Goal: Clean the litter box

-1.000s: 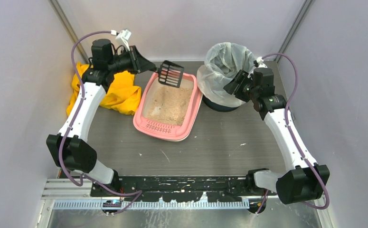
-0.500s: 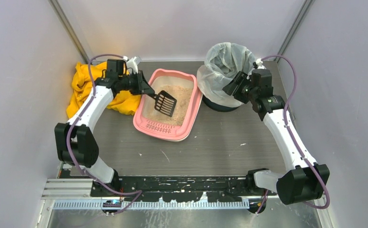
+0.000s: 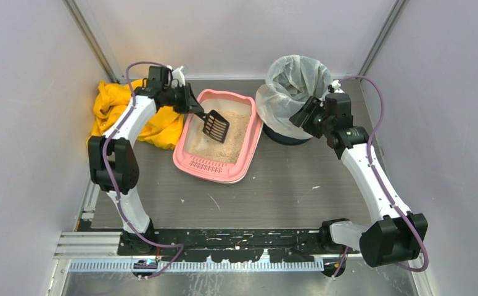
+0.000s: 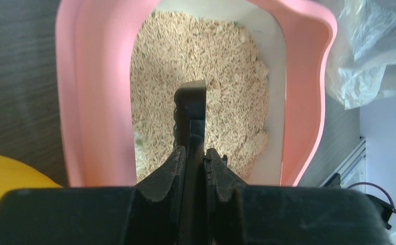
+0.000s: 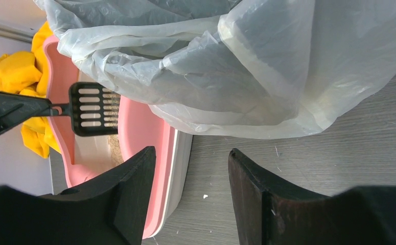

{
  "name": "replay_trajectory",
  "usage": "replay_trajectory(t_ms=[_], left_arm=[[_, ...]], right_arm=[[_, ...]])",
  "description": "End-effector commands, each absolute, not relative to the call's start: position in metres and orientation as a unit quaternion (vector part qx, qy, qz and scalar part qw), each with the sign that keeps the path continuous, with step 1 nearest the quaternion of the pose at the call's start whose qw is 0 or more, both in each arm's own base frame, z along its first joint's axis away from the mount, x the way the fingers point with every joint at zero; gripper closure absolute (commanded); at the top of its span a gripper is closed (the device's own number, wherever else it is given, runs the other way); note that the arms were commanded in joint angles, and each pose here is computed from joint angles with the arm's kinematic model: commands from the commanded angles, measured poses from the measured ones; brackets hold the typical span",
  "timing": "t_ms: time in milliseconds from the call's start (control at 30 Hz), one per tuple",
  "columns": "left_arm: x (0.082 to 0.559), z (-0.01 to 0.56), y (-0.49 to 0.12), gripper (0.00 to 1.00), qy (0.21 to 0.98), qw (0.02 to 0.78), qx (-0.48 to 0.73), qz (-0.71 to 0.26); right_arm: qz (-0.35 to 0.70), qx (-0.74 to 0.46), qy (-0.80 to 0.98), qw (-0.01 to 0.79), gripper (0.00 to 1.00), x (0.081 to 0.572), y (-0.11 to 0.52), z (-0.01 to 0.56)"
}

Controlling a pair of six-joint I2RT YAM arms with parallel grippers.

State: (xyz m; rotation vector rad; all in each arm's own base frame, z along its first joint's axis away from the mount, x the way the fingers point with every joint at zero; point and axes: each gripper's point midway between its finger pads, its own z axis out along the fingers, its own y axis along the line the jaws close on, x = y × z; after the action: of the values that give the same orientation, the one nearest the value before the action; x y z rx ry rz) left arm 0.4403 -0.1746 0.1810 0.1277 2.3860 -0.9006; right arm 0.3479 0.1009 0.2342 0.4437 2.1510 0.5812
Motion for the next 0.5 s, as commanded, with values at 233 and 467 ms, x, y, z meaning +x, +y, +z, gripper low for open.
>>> replay_trajectory(t_ms=[233,467], left_arm=[[0.468,0.166,-0.196,1.0,0.902,0.293,0.111,-0.295],[0.468,0.155,-0.232,1.0,0.9,0.27,0.137,-0.313]], right_arm=[[0.233,0.171,0.849,0.443,0.4,0.349,0.1,0.244],[0.227,0.167,0.854,0.438,0.4,0.347,0.099,0.24]])
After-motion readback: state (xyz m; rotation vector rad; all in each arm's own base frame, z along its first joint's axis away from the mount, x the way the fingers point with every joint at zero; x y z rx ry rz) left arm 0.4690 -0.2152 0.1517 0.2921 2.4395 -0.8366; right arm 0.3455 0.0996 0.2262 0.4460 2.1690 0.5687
